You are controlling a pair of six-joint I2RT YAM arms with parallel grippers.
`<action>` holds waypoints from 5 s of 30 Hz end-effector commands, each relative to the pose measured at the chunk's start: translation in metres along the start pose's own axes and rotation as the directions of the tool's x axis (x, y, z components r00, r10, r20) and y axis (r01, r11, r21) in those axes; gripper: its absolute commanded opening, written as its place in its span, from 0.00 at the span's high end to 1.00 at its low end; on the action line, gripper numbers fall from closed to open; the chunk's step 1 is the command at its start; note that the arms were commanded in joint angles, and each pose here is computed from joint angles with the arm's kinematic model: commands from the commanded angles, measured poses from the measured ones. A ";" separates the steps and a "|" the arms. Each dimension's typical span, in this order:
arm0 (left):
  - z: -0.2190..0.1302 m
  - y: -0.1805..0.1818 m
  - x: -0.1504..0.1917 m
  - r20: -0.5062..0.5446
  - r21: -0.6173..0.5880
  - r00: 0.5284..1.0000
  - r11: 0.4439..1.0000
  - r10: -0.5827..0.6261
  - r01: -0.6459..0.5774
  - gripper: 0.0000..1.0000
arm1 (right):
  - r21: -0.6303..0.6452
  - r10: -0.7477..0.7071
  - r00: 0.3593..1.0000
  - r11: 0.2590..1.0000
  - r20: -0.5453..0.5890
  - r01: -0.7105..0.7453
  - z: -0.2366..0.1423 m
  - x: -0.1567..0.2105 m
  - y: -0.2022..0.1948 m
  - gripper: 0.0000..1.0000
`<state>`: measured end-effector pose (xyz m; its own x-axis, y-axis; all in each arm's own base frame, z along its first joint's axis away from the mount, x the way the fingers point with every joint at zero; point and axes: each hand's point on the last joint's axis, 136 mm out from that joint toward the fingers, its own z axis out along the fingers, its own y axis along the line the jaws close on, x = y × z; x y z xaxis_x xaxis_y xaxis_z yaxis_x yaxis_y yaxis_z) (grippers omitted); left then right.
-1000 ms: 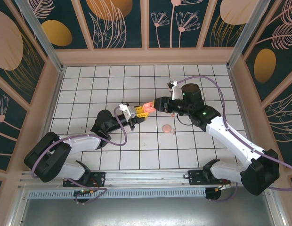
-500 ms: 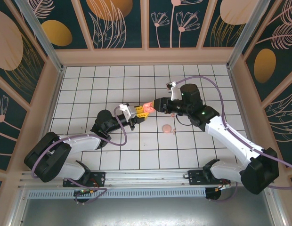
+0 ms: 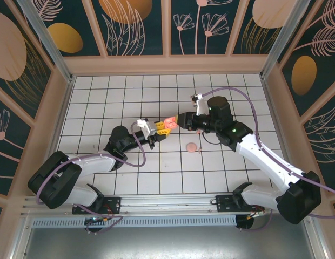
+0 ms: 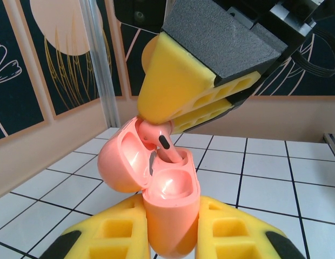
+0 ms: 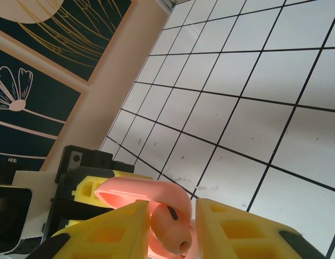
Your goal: Insert the wireless bluetooth earbuds into the charging case
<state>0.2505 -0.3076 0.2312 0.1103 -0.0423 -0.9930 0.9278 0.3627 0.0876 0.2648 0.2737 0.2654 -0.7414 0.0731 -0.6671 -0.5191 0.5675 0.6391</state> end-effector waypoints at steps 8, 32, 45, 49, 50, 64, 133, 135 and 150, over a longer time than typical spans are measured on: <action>0.003 0.003 -0.029 0.081 -0.016 0.995 0.998 0.058 -0.057 0.88 | 0.039 0.013 1.000 0.999 -0.002 -0.012 -0.003 0.011 -0.003 0.75; 0.000 0.015 -0.030 0.081 -0.092 0.994 0.994 0.068 -0.060 0.89 | 0.058 0.190 0.969 0.978 0.157 -0.201 -0.002 0.002 -0.005 0.81; 0.000 0.015 -0.030 0.079 -0.106 0.994 0.992 0.079 -0.071 0.89 | 0.098 0.279 0.942 0.949 0.188 -0.300 0.008 0.006 -0.008 0.82; 0.001 0.015 -0.028 0.076 -0.103 0.994 0.992 0.078 -0.070 0.89 | 0.108 0.312 0.929 0.935 0.200 -0.337 0.012 0.009 -0.008 0.82; 0.001 0.015 -0.028 0.076 -0.104 0.994 0.992 0.077 -0.069 0.89 | 0.111 0.318 0.927 0.932 0.200 -0.344 0.013 0.010 -0.008 0.82; 0.000 0.016 -0.027 0.071 -0.112 0.994 0.991 0.080 -0.072 0.89 | 0.093 0.315 0.929 0.937 0.195 -0.337 0.015 0.008 0.000 0.77; 0.003 0.017 -0.019 0.048 -0.110 0.997 0.992 0.067 -0.062 0.89 | 0.033 0.273 0.955 0.960 0.119 -0.279 0.007 -0.002 -0.002 0.83; 0.003 0.018 -0.019 0.049 -0.111 0.997 0.992 0.067 -0.061 0.89 | 0.031 0.274 0.955 0.960 0.112 -0.279 0.009 0.000 -0.001 0.84; 0.003 0.017 -0.020 0.050 -0.109 0.996 0.992 0.069 -0.064 0.89 | 0.059 0.250 0.961 0.964 0.117 -0.258 0.002 0.000 0.001 0.79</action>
<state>0.2686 -0.2999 0.2327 0.1321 -0.0263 -0.9909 0.8731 0.4763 0.1038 0.2686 0.2769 0.2492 -0.8140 0.3150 -0.4880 -0.2414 0.5808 0.7775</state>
